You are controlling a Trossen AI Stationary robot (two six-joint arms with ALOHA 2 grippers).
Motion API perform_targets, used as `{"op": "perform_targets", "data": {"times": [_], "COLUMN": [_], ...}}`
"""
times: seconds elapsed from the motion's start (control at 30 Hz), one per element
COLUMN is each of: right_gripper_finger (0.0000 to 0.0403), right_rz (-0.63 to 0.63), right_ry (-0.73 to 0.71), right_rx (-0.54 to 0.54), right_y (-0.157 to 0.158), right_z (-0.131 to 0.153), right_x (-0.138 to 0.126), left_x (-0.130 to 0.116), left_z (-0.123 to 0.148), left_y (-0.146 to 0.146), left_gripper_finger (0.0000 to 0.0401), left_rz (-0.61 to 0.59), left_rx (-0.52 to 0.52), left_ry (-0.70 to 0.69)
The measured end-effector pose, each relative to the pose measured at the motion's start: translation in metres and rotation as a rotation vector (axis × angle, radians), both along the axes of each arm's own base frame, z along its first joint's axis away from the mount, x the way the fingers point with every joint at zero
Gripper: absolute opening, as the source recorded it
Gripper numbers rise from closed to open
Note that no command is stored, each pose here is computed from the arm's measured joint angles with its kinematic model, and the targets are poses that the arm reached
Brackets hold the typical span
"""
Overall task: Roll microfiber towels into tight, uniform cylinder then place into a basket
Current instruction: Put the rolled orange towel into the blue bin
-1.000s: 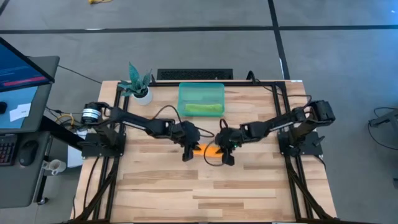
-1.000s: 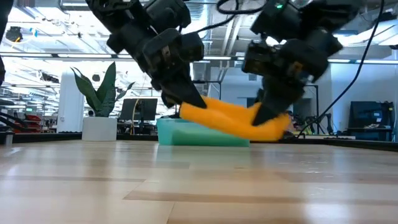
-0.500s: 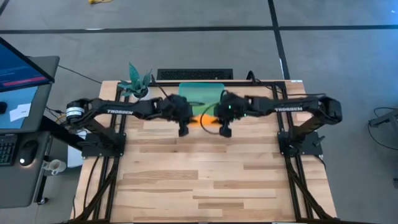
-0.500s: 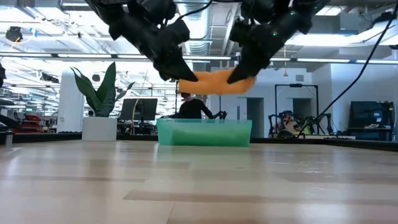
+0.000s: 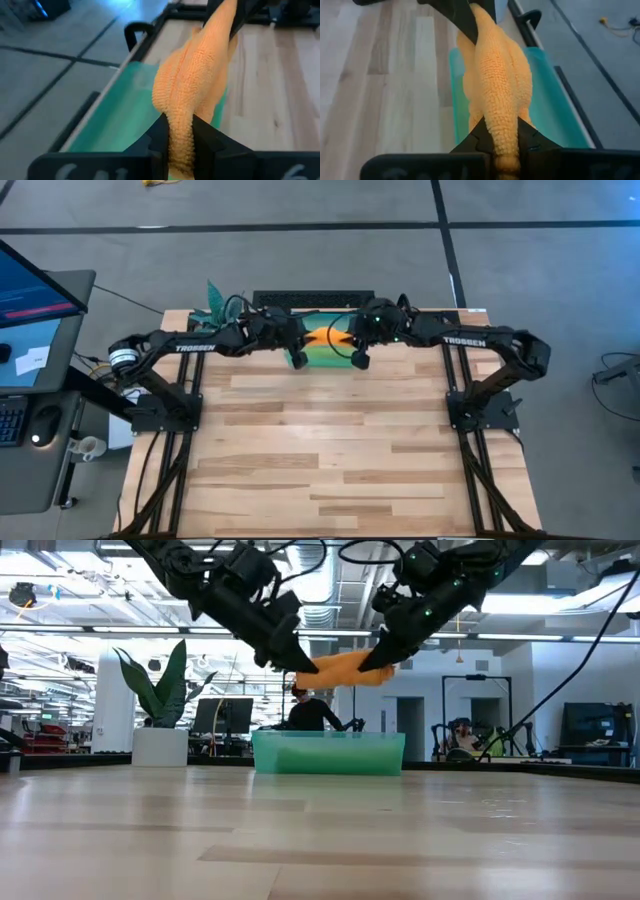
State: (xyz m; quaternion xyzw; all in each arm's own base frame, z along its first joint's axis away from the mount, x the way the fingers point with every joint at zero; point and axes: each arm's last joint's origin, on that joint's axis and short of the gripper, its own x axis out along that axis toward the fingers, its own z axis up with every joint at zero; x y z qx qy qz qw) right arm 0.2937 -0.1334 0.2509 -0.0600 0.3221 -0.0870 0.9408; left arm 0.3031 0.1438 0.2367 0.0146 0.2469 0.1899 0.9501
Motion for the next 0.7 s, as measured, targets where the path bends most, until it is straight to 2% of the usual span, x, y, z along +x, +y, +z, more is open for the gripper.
{"op": "perform_targets", "data": {"times": [0.23,0.5,0.7], "right_gripper_finger": [0.0043,0.0043,0.0044], "right_rz": [-0.025,-0.049,-0.071], "right_ry": [-0.028,0.042,0.070], "right_rx": [-0.032,-0.017,-0.011], "right_y": [-0.016,-0.042,-0.065], "right_z": [-0.002,-0.046,-0.064], "right_x": [-0.001,0.013,0.021], "left_x": [0.005,0.000,-0.002], "left_z": [-0.014,-0.025,-0.040], "left_y": [0.015,0.034,0.050], "left_gripper_finger": [0.0036,0.0036,0.0036], "left_rz": [0.021,0.080,0.133], "left_rx": [0.092,0.119,0.143], "left_ry": [0.044,0.080,0.117]}}
